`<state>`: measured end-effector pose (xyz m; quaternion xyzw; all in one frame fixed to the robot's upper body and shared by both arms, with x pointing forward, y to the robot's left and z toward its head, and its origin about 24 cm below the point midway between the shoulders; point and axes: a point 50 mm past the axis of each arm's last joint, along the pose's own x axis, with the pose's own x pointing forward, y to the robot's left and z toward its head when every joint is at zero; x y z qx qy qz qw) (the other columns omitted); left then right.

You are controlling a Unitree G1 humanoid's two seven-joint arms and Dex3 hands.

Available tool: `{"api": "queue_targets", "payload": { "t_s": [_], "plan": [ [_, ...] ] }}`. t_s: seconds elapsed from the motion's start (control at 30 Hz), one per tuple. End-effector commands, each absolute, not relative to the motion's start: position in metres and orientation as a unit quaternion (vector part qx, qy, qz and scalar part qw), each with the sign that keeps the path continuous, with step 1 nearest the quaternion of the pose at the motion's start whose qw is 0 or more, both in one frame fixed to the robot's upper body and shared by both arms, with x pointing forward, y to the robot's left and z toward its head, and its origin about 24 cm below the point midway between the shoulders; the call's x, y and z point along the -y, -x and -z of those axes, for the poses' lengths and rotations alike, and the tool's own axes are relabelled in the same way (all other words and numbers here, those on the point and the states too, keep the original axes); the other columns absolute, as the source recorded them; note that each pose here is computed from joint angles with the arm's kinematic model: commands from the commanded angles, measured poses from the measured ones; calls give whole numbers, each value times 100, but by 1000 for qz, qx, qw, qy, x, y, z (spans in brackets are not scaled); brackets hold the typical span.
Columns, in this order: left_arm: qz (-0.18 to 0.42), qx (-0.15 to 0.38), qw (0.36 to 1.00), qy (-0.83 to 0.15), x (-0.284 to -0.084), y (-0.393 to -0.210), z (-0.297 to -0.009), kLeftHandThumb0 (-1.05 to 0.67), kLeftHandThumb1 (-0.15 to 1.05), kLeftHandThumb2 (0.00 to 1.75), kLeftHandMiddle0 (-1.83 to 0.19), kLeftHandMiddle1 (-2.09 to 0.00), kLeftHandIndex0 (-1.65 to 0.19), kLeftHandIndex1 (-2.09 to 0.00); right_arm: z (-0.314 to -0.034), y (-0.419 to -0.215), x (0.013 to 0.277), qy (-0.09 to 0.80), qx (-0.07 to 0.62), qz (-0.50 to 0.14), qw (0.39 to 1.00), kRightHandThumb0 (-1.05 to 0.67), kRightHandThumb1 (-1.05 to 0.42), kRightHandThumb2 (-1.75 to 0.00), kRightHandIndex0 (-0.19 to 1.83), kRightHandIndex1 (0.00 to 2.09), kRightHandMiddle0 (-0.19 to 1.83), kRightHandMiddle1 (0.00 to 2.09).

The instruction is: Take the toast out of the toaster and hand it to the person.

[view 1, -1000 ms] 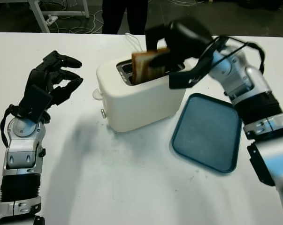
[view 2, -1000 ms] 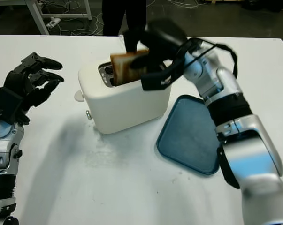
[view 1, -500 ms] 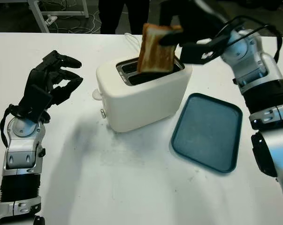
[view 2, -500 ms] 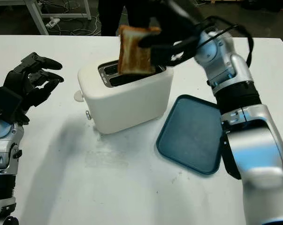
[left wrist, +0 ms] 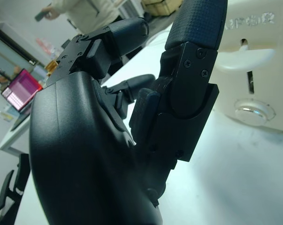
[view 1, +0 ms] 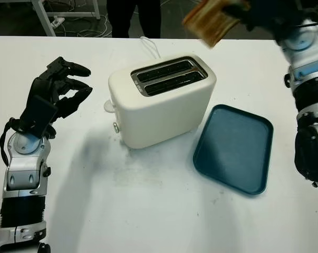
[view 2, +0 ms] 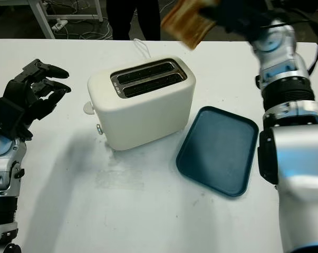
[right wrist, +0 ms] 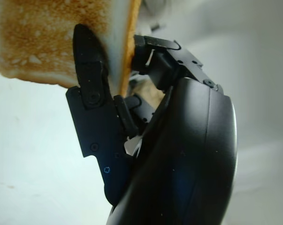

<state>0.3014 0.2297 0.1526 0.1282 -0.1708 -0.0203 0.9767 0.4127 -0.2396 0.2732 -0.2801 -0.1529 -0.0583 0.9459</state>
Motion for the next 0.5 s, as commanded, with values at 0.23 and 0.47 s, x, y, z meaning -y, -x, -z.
{"api": "queue_targets", "payload": {
  "t_s": [0.23, 0.47],
  "plan": [
    [27, 184, 976, -117, -235, -303, -145, -105, 92, 10, -37, -129, -43, -113, -217, -411, 268, 151, 36, 161, 975, -18, -92, -43, 70, 175, 29, 175],
    [28, 187, 975, -116, -235, -304, -144, -105, 92, 10, -38, -128, -45, -112, -191, -411, 265, 74, -4, 169, 983, -12, -92, -49, 63, 175, 27, 175]
  ]
}}
